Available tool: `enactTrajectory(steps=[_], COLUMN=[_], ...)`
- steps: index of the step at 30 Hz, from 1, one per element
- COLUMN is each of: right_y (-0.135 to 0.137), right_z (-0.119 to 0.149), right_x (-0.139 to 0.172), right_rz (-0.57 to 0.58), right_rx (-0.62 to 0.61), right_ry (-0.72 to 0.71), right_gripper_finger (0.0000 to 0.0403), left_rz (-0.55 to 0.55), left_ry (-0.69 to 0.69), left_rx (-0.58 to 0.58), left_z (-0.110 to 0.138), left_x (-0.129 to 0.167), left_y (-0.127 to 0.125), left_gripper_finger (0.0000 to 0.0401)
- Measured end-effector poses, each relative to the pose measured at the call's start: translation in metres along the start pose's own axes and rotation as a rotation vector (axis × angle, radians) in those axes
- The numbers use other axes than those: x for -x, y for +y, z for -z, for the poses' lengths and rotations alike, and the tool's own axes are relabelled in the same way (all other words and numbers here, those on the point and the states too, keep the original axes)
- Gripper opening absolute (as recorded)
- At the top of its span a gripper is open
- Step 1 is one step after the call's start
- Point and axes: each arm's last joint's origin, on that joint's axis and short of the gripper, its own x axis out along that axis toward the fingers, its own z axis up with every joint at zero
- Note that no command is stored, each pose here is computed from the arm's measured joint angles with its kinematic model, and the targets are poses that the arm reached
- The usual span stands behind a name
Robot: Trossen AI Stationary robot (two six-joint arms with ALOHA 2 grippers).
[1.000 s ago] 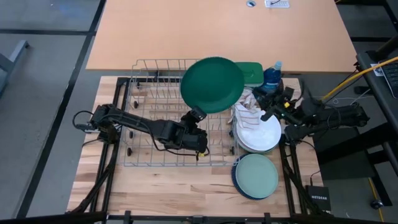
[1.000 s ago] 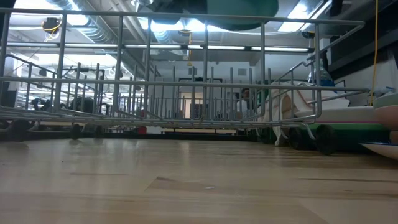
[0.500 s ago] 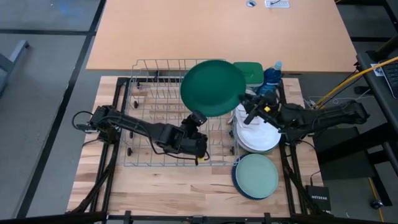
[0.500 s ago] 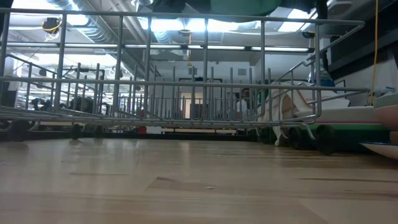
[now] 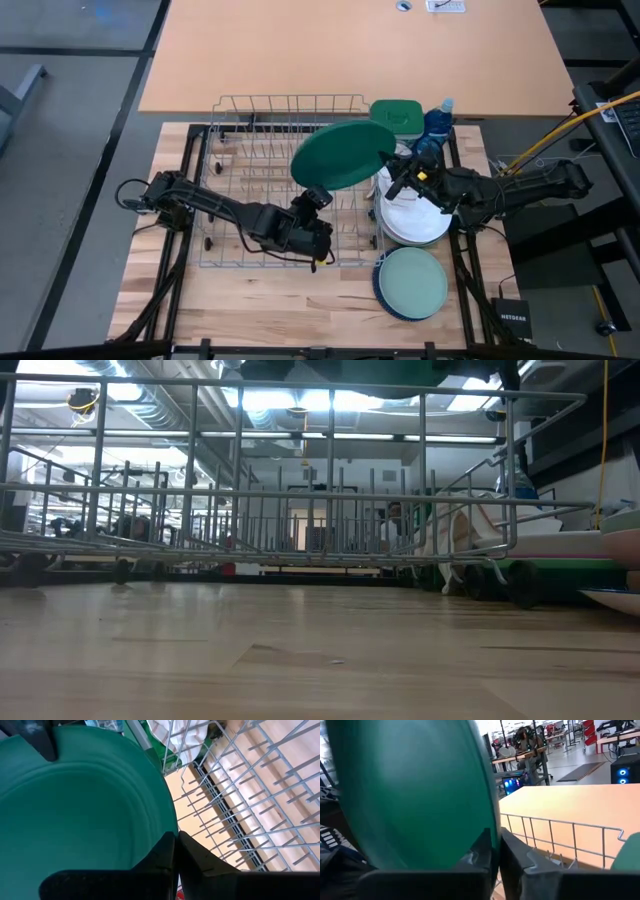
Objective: Sort dishes
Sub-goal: Put the green plate in the dish rack
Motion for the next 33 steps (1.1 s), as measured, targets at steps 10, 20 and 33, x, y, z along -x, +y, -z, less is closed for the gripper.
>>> enactTrajectory(steps=[10, 20, 33], right_y=[0.001, 0.001, -0.002], right_z=[-0.003, -0.007, -0.018], right_x=[0.000, 0.000, 0.002], right_rz=[-0.010, 0.042, 0.177], right_rx=[0.028, 0.145, 0.285], right_ry=[-0.022, -0.069, -0.142], right_gripper_finger=[0.0011, 0.0011, 0.0011], left_rz=[-0.005, -0.014, 0.029], left_ry=[-0.003, -0.036, -0.130], left_rx=[0.072, 0.514, 0.676], left_z=[-0.001, -0.005, -0.013], left_x=[0.002, 0.016, 0.041], left_y=[0.000, -0.003, -0.007], left_gripper_finger=[0.0033, 0.0103, 0.0113])
